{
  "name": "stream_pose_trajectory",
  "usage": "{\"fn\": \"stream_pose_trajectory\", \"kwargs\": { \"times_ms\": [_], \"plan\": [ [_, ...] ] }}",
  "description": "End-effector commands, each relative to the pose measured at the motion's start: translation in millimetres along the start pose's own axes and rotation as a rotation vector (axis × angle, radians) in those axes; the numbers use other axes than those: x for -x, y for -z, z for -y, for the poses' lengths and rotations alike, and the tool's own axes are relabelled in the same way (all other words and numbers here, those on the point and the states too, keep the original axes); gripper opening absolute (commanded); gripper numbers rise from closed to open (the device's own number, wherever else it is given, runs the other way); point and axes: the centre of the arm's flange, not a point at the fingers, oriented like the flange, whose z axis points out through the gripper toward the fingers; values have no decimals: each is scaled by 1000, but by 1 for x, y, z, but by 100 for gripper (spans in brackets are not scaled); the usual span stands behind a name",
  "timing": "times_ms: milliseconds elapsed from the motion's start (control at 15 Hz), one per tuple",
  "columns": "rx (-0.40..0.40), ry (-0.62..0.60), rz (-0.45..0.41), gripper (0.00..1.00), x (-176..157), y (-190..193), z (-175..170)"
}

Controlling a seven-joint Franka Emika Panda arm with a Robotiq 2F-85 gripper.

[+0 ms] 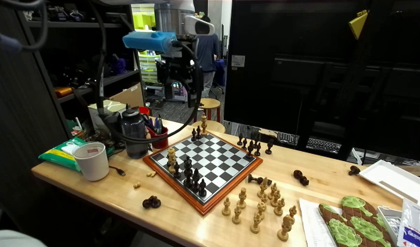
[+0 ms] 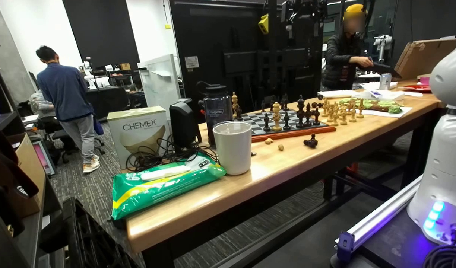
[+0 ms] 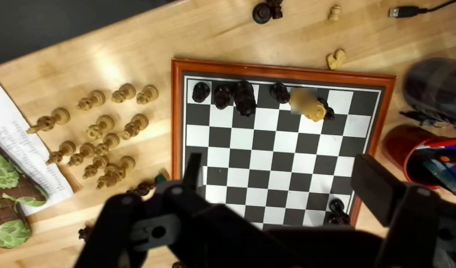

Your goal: Put the light brown chess piece on the board

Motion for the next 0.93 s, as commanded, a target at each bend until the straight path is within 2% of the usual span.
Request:
{"fn": "stream_pose_trajectory", "kwargs": {
  "times_ms": [0,867],
  "plan": [
    [14,-96,16,100,-8,10,-20],
    [-61,-312,-21,100,-12,0,-110]
  ]
}}
